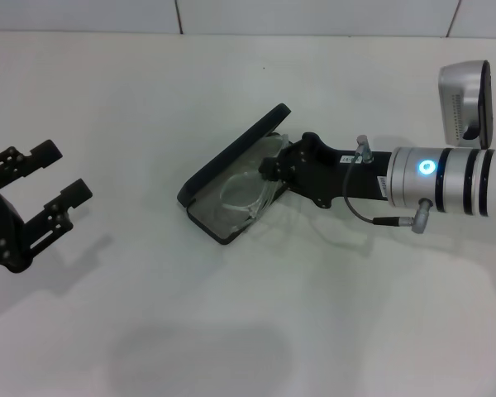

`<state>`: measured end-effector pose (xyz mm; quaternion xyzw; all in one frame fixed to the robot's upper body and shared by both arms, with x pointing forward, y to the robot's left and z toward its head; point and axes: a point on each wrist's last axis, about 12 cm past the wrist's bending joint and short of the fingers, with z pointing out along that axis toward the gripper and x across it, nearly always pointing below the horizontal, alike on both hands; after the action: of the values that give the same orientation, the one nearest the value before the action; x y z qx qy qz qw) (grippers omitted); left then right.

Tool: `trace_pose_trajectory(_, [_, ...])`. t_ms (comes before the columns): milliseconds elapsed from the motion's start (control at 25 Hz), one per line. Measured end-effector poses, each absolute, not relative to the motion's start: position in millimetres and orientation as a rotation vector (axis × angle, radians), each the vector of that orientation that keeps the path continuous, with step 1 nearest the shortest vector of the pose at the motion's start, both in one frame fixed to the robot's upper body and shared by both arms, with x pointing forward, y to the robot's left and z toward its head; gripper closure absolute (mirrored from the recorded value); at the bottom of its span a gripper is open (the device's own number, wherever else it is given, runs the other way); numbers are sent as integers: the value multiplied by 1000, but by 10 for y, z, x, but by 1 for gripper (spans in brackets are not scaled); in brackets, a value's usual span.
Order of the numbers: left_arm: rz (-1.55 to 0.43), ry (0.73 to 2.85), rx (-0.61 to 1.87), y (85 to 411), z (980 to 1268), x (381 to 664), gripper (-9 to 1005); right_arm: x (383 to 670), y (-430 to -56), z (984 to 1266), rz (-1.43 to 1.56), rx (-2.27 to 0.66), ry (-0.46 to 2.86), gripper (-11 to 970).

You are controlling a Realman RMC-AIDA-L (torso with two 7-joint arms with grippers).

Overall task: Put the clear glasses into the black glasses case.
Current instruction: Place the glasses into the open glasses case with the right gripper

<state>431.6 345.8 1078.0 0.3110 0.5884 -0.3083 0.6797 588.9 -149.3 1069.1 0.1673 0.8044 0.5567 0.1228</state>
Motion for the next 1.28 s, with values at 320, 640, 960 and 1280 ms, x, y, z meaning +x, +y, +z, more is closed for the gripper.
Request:
trace_pose_trajectory(320, [-693,1319,694,3443,10761,4300,435,5908,-1456,10706,1599,463,2339,894])
trace_pose_trajectory(640, [-691,1319,693,3443,10757,4294,436,5929,-1448,10703,1572,464,2338,876])
trace_pose_trajectory(960, [-693,1318,693,3439,10758,4300,436,5947,-1416,10733,1570,450,2332,858])
trace_pose_trajectory(1280, [-698,1316,692,3433,10758,4313,436,5951,-1392,10736,1565,435,2327,840])
